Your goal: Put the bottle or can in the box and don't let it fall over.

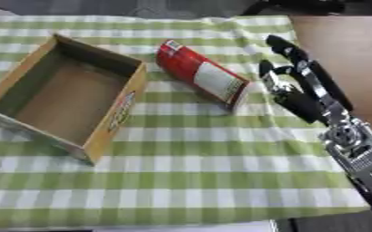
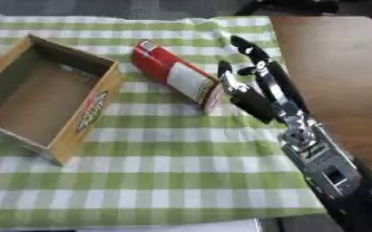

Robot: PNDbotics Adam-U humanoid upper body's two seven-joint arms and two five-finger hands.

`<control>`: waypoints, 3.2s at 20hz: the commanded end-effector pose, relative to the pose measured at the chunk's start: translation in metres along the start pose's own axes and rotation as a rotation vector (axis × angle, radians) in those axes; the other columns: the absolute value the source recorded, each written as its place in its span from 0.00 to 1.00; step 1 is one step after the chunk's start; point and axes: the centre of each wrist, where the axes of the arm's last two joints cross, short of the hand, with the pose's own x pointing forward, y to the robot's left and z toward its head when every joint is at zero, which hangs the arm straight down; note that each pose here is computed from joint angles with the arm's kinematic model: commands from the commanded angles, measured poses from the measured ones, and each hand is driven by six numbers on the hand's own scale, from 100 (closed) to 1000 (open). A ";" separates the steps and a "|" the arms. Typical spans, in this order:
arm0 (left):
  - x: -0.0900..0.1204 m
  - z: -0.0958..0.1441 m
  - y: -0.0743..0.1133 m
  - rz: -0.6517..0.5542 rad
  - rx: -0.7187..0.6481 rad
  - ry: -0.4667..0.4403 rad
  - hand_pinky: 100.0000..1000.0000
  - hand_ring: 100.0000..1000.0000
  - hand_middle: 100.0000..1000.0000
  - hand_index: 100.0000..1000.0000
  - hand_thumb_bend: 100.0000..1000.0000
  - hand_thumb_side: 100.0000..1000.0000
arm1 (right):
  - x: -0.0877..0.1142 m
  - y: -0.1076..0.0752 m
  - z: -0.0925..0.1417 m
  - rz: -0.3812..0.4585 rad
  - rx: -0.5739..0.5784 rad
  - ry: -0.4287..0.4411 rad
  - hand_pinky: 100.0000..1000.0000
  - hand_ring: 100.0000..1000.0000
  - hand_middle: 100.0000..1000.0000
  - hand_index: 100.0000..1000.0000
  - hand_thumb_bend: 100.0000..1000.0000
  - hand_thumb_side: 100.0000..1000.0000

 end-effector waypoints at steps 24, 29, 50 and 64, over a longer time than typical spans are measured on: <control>0.010 -0.004 0.000 0.028 -0.005 -0.030 0.45 0.45 0.60 0.67 0.06 0.68 | -0.005 0.024 -0.030 0.121 0.000 -0.063 0.81 1.00 0.95 1.00 0.00 0.80; 0.012 -0.005 -0.001 0.035 -0.004 -0.033 0.45 0.45 0.60 0.67 0.05 0.68 | -0.006 0.025 -0.034 0.134 0.005 -0.066 0.81 1.00 0.95 1.00 0.00 0.79; 0.014 -0.005 -0.002 0.047 -0.007 -0.035 0.46 0.45 0.60 0.67 0.05 0.69 | -0.024 0.030 -0.042 0.156 0.013 -0.013 0.81 1.00 0.95 1.00 0.00 0.82; 0.014 -0.005 -0.002 0.049 -0.007 -0.035 0.46 0.46 0.60 0.67 0.04 0.69 | -0.035 0.034 -0.045 0.210 0.020 0.041 0.80 1.00 0.95 1.00 0.00 0.86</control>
